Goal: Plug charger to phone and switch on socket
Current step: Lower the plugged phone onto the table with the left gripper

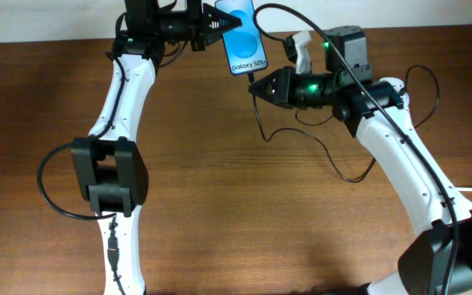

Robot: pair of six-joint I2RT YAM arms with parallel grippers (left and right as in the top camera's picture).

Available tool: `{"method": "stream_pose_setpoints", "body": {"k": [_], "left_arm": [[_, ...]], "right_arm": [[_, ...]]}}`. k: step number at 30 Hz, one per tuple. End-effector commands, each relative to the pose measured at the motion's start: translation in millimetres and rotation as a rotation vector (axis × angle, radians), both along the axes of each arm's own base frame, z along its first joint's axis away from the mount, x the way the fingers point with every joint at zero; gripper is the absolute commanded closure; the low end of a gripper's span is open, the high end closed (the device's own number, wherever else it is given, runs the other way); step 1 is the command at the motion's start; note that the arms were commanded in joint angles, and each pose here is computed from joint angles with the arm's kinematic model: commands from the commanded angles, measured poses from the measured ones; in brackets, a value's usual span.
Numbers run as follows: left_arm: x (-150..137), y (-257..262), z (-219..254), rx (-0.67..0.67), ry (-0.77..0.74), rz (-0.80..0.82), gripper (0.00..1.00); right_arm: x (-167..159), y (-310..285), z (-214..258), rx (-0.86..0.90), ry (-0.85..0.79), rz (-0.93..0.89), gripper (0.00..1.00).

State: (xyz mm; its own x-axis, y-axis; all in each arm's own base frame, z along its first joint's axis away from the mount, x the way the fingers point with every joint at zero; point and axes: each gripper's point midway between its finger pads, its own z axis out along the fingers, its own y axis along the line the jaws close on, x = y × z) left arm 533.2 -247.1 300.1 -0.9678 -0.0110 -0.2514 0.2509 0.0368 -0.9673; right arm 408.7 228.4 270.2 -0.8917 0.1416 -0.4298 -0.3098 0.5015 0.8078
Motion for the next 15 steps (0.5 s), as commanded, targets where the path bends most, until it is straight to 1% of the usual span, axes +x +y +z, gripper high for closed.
{"method": "stream_pose_setpoints", "body": {"k": [1,2,3,4,5,6,8,12,15], "left_arm": [[-42.7,-24.2,13.8,-0.036,-0.045,-0.212,1.0],[-42.7,-24.2,13.8,-0.036,-0.045,-0.212,1.0],[-42.7,-24.2,13.8,-0.036,-0.045,-0.212,1.0],[-42.7,-24.2,13.8,-0.036,-0.045,-0.212,1.0],[-42.6,-24.0,13.8,-0.036,-0.045,-0.211,1.0],[-42.1,-23.1,13.8,-0.036,-0.045,-0.209,1.0],[-40.0,-19.3,13.8,-0.036,-0.046,-0.202,1.0],[-33.4,-6.2,13.6,-0.038,-0.084,-0.177,1.0],[-29.8,1.9,11.3,-0.04,-0.107,-0.165,1.0]], "right_arm": [[18.1,-12.1,16.7,-0.012,-0.088,-0.047,0.95],[18.2,-12.1,17.1,-0.011,-0.09,-0.048,0.94],[18.3,-12.1,17.1,-0.011,-0.09,-0.048,0.86],[18.0,-12.2,16.6,-0.012,-0.087,-0.048,0.71],[17.8,-12.2,16.3,-0.012,-0.085,-0.048,0.58],[17.4,-12.2,15.9,-0.012,-0.083,-0.047,0.53],[16.4,-12.2,15.1,-0.012,-0.076,-0.045,0.47],[14.9,-12.0,15.4,-0.006,-0.07,-0.037,0.39],[16.0,-16.4,14.8,-0.006,-0.064,-0.045,0.3]]}}
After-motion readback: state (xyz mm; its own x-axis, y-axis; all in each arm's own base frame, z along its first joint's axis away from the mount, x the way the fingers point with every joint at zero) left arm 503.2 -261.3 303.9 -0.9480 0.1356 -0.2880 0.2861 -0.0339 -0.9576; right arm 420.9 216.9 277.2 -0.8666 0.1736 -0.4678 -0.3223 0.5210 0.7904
